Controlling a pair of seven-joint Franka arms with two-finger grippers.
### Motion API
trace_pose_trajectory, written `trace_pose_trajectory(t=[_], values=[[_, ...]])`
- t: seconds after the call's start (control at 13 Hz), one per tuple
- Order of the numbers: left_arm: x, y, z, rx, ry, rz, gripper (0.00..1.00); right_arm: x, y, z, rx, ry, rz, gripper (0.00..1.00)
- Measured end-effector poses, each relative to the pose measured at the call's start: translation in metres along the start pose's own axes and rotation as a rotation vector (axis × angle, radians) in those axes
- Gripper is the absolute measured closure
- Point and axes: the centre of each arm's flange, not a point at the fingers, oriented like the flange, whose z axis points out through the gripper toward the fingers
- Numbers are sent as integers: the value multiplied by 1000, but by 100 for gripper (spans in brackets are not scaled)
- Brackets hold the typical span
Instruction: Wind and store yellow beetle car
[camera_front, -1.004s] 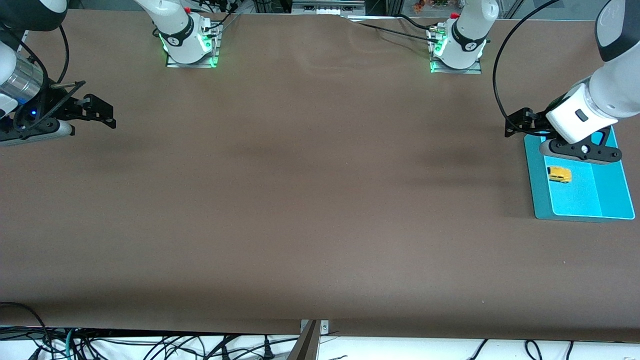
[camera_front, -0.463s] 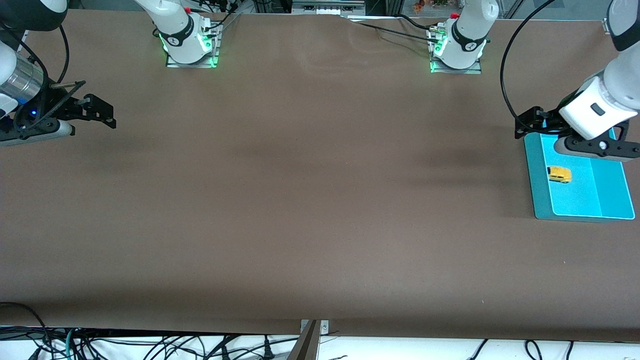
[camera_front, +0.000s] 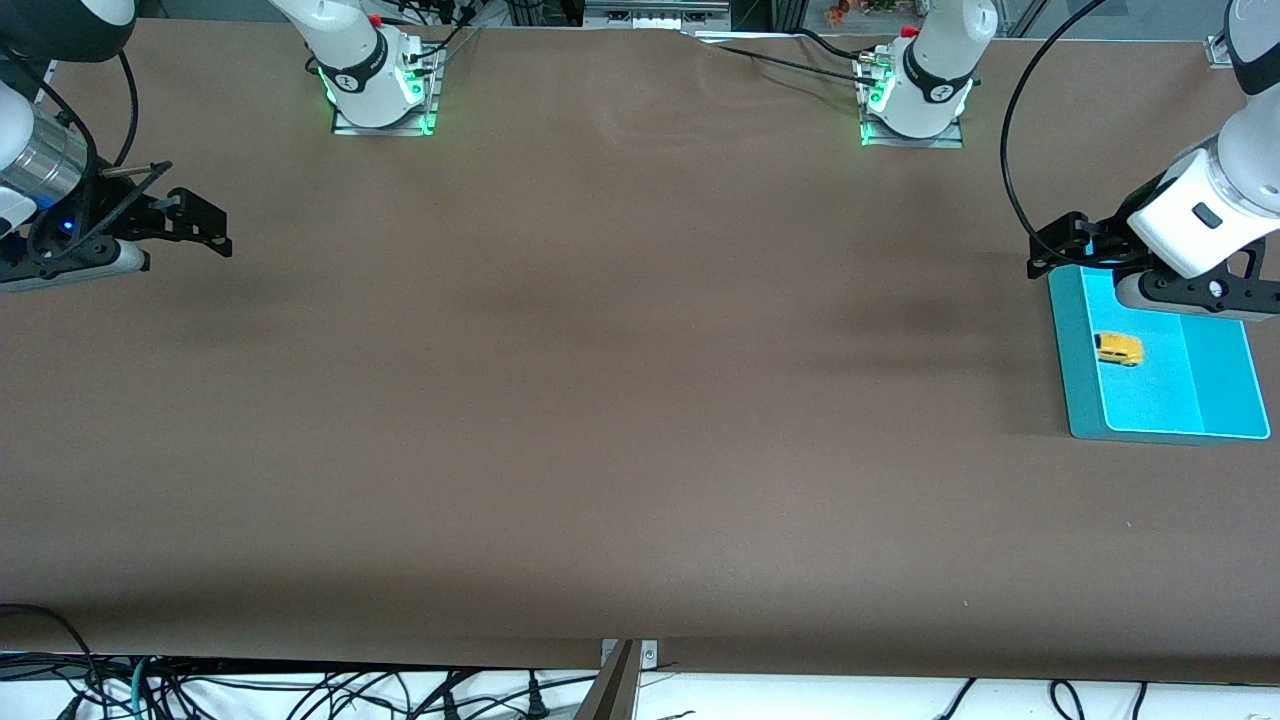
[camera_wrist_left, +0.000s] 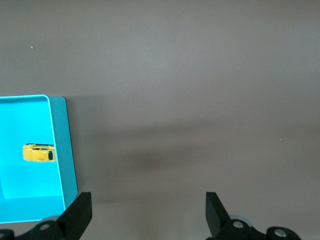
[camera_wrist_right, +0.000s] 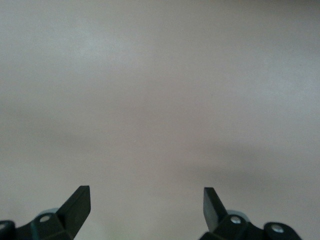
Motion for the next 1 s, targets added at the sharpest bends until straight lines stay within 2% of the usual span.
trace_pose_trajectory(t=[1.0], values=[[9,-12,8,-5,-12,-7,0,0,0,-1,-1,2,0,0]])
